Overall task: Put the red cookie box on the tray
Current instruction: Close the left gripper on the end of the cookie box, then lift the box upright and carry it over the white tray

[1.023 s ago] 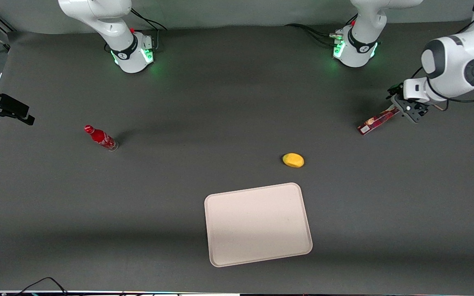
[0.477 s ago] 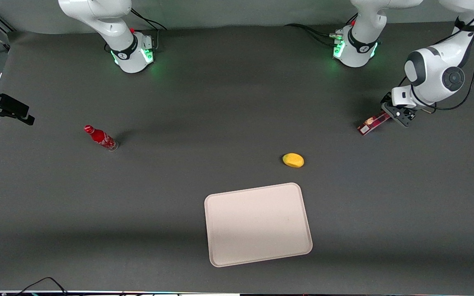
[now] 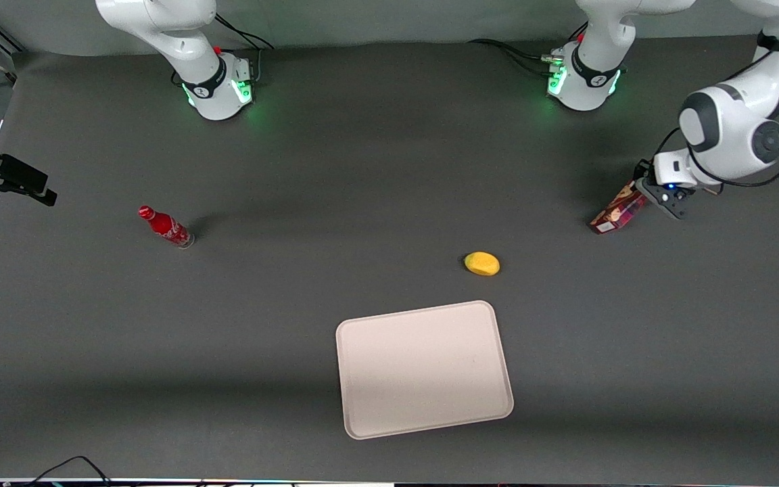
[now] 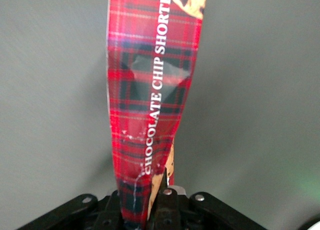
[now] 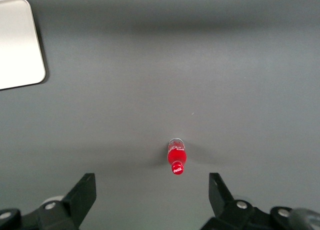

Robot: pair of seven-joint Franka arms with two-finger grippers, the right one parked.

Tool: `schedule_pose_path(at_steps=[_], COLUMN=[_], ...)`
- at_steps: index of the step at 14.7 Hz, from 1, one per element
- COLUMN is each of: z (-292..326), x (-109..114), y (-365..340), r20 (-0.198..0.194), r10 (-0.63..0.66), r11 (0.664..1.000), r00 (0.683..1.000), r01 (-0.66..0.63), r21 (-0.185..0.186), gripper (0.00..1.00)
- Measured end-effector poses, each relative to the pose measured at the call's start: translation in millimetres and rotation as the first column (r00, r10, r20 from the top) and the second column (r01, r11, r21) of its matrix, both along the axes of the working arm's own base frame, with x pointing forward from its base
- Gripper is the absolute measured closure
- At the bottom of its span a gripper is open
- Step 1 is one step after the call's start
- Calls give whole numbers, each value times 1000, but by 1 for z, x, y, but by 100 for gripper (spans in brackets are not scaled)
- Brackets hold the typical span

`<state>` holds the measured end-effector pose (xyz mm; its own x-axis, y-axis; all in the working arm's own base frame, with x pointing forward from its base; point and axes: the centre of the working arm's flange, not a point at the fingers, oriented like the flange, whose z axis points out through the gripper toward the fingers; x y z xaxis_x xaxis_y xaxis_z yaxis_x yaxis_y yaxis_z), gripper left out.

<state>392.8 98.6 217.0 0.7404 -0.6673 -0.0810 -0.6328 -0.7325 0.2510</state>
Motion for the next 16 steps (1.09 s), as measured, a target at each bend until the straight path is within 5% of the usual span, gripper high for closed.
schedule_pose_path(at_steps=[4, 7, 10, 13, 16], z=[91, 171, 247, 305, 329], x=[78, 122, 151, 175, 202], y=[-7, -34, -65, -126, -200], r20=[-20, -31, 0, 39, 56], r10=[75, 173, 291, 465, 626], r11=[997, 985, 956, 880, 768], r00=[997, 984, 957, 885, 778], r01=[-76, -173, -291, -466, -627], r21=[-26, -2, 32, 91, 132], gripper=[83, 83, 83, 83, 83])
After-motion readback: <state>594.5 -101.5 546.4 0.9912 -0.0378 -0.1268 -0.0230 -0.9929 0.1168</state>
